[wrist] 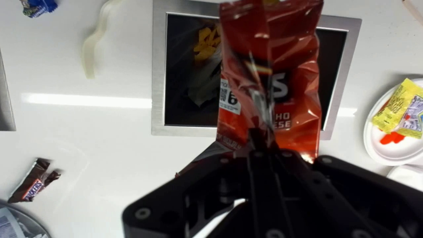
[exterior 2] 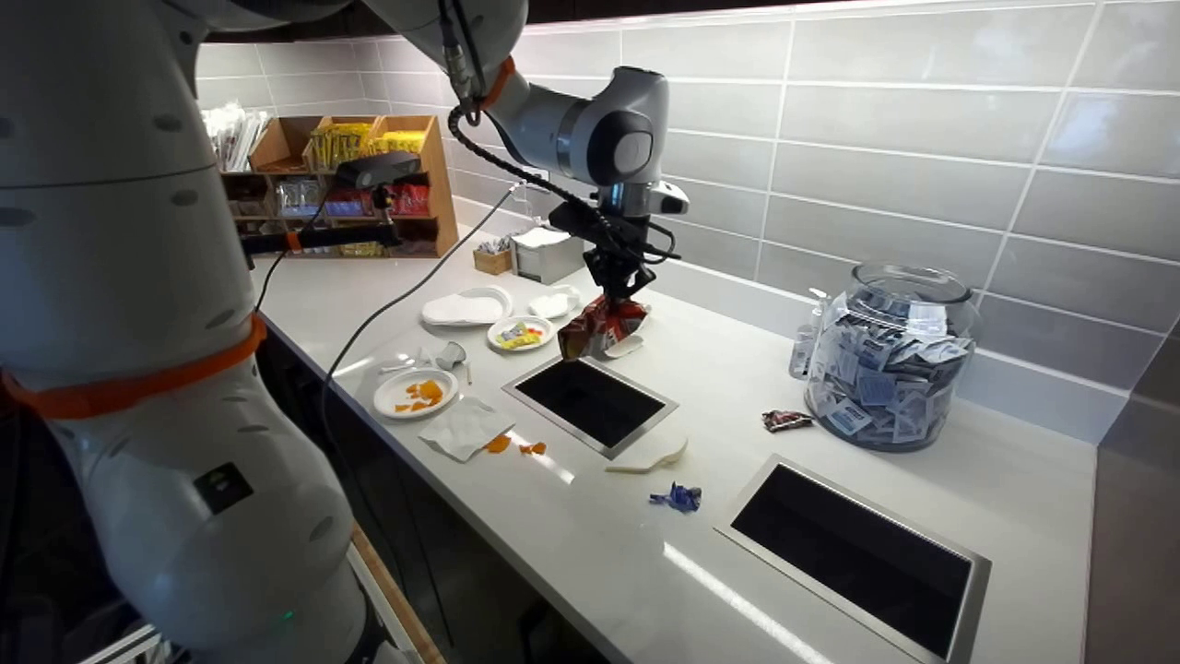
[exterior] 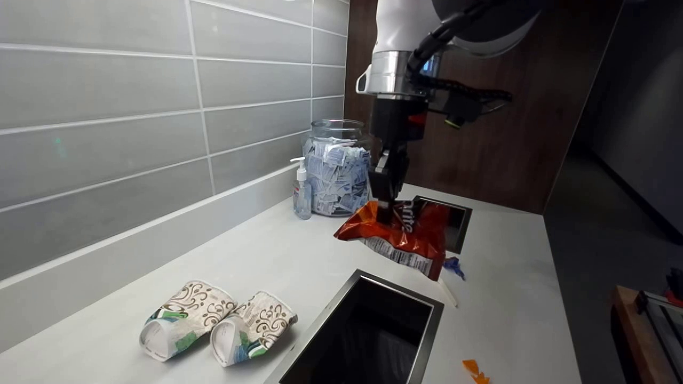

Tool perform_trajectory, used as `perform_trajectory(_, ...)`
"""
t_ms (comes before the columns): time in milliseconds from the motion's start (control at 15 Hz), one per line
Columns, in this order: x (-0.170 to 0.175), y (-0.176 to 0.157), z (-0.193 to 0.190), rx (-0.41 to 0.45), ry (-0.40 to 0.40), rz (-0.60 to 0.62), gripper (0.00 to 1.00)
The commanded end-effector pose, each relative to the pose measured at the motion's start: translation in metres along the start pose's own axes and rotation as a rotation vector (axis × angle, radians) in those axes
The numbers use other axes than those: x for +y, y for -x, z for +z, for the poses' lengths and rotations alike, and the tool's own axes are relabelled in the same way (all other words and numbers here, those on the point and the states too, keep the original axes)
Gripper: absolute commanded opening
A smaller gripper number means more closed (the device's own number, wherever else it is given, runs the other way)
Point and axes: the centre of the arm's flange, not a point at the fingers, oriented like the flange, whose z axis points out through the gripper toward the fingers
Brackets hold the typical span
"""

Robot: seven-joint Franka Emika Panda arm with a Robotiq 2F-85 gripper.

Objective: Empty some doritos from the bag into the bin on the left

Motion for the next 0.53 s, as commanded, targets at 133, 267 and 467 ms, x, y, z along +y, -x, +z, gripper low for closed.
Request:
perform_trajectory(133,-0.017,-0.029,0.003,0.040,0.026,-0.097,0.00)
perform_trajectory(267,-0.022,-0.033,0.001,0.081,0.050,-0.120,0.00)
perform_trajectory(467,-0.028,-0.037,-0.004,0.159,0.084,-0.145,0.00)
